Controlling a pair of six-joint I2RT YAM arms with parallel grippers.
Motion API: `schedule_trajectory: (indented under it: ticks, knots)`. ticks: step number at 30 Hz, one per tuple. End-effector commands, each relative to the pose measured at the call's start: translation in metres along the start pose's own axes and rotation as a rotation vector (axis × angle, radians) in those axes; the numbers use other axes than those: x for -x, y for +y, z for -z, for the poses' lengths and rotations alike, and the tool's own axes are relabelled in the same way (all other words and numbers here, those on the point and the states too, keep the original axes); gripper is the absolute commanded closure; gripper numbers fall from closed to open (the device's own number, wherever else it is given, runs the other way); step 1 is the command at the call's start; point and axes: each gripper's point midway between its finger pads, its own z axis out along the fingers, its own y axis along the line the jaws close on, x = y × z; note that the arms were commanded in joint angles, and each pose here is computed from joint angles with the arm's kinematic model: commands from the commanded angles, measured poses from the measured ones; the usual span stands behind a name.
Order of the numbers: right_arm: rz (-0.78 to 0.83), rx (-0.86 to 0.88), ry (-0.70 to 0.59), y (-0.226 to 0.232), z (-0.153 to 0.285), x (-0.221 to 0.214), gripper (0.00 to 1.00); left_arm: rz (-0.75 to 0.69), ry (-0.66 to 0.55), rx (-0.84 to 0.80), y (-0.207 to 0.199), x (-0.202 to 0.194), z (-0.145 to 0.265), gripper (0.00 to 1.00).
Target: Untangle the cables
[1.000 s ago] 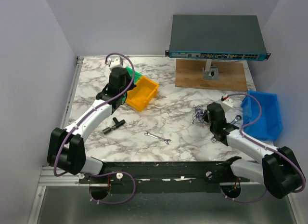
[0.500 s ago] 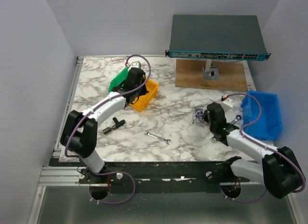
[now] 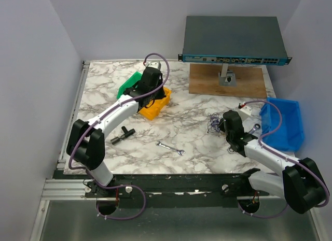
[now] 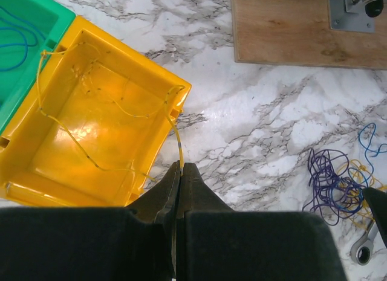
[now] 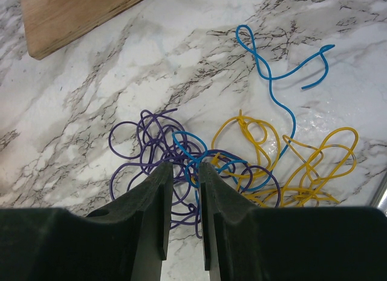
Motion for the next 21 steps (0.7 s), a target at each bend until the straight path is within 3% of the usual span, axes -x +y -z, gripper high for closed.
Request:
schedule_trajectory:
  ticks: [1, 14, 21]
  knots:
    - [0.01, -0.003, 0.006, -0.002, 0.0, -0.004, 0.7, -0.036, -0.051, -0.031, -0.012, 0.025, 0.031, 1.0]
    - [0.011, -0.004, 0.007, -0.002, 0.0, -0.005, 0.7, 0.094, -0.035, -0.163, -0.027, 0.037, 0.051, 1.0]
    - [0.009, -0.001, 0.009, -0.002, 0.0, -0.005, 0.7, 0.216, -0.047, -0.084, 0.027, 0.048, 0.038, 1.0]
